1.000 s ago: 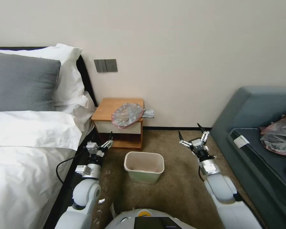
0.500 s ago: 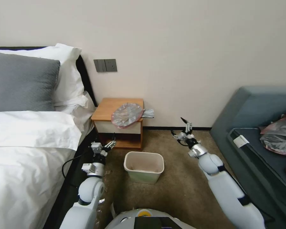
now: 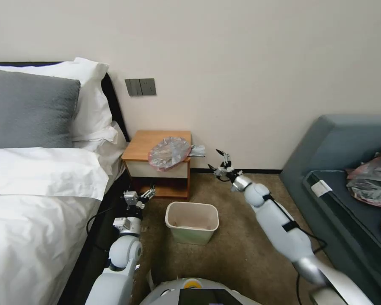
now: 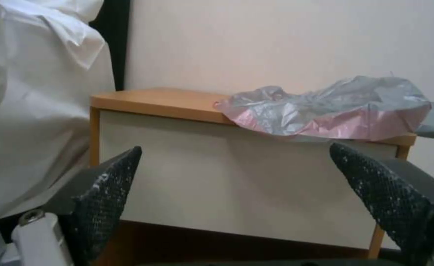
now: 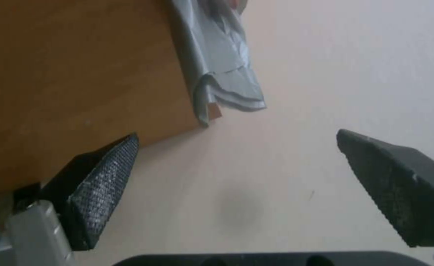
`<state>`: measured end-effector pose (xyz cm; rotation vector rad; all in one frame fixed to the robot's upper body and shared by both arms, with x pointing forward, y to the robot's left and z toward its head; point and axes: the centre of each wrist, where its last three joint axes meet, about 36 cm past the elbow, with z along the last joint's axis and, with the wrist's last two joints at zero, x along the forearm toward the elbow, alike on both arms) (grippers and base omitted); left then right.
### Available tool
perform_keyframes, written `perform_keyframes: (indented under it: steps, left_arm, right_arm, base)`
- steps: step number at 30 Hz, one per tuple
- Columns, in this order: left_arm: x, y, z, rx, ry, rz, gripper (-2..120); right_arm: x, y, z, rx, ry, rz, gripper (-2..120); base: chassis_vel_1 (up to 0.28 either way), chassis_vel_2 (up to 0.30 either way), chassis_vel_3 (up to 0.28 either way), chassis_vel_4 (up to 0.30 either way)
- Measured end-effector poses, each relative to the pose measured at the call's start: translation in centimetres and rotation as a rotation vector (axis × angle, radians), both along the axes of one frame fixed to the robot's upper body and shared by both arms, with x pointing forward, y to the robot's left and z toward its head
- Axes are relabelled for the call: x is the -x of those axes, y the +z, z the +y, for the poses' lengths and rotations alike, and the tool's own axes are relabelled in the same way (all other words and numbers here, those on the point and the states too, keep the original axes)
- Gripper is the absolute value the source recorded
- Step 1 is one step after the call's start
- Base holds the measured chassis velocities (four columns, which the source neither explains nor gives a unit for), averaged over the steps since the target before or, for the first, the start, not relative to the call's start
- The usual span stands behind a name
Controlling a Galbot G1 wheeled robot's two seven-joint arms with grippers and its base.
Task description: Pick up the garbage bag from the table and place it over the trash can.
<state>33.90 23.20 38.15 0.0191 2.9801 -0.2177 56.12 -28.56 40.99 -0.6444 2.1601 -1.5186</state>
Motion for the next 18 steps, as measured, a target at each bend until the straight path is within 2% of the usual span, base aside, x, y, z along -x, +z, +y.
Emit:
perform_keyframes:
  steps: [2, 6, 8, 13, 15, 18]
  left_arm:
    - [-0.2, 0.0, 0.0, 0.003, 0.003, -0.002, 99]
    - [-0.3, -0.1, -0.1, 0.005, 0.005, -0.001, 99]
    - [-0.3, -0.1, -0.1, 0.005, 0.007, 0.002, 99]
    - [-0.2, -0.2, -0.1, 0.005, 0.01, 0.003, 99]
    - [-0.2, -0.1, -0.1, 0.006, 0.011, 0.003, 99]
    - [-0.2, -0.1, -0.1, 0.007, 0.011, 0.002, 99]
  right_arm:
    - [-1.6, 0.3, 0.7, 0.02, 0.022, -0.012, 100]
    - [-2.5, 0.5, 1.5, 0.026, 0.036, -0.017, 100]
    - [-3.7, 0.6, 3.0, 0.045, 0.065, -0.022, 100]
    - [-4.4, 0.7, 3.5, 0.059, 0.079, -0.022, 99]
    - [-4.7, 0.7, 3.8, 0.066, 0.088, -0.019, 89]
    - [-4.9, 0.8, 4.0, 0.071, 0.095, -0.02, 83]
  base:
    - [0.0, 0.0, 0.0, 0.0]
    - [0.0, 0.0, 0.0, 0.0]
    - [0.0, 0.0, 0.0, 0.0]
    - [0.0, 0.0, 0.0, 0.0]
    - [0.0, 0.0, 0.0, 0.0]
    - [0.0, 0.0, 0.0, 0.0]
